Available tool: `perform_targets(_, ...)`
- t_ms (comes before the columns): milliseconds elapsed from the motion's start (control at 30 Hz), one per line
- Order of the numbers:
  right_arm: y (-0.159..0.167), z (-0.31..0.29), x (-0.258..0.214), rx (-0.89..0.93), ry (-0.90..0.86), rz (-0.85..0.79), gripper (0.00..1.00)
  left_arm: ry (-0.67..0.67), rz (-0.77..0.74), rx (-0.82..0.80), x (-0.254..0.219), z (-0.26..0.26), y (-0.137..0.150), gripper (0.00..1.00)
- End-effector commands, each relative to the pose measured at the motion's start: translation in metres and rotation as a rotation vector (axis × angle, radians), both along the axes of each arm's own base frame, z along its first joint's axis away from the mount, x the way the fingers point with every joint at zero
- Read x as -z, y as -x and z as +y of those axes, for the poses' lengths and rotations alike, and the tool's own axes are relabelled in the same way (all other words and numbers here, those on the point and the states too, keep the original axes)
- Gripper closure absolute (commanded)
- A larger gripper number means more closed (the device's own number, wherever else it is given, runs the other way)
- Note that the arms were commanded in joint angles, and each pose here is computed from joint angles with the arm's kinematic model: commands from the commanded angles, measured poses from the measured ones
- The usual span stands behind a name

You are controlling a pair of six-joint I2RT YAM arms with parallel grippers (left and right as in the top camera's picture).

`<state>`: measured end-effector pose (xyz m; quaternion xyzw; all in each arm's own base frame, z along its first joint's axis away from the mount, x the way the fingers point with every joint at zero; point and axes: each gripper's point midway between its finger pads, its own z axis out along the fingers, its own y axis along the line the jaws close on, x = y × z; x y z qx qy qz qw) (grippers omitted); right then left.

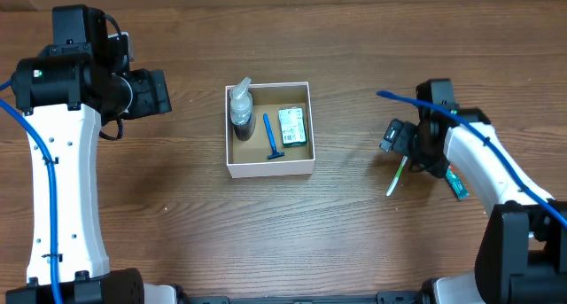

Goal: Pack container
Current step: 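Move the right gripper to the green toothbrush and grasp it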

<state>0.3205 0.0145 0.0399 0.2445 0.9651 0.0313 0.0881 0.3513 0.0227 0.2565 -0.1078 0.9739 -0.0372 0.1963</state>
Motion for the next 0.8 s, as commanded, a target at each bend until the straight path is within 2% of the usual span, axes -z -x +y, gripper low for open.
perform_targets(0, 0.004, 0.000, 0.016, 0.011, -0.008, -0.031, 0.00, 0.014, 0.004, 0.002, 0.001, -0.004, 0.000, 0.12)
perform_targets(300, 0.003, -0.011, 0.032, 0.024, 0.055, -0.075, 0.03, 0.015, 0.009, 0.002, 0.002, -0.004, 0.001, 0.12)
perform_targets(533, 0.006, -0.016, 0.032, 0.022, 0.082, -0.064, 0.19, 0.016, 0.016, 0.002, 0.003, -0.005, 0.003, 0.12)
perform_targets(767, 0.013, -0.021, 0.036, 0.000, 0.115, -0.029, 0.23, 0.016, 0.015, 0.002, 0.003, -0.005, 0.003, 0.12)
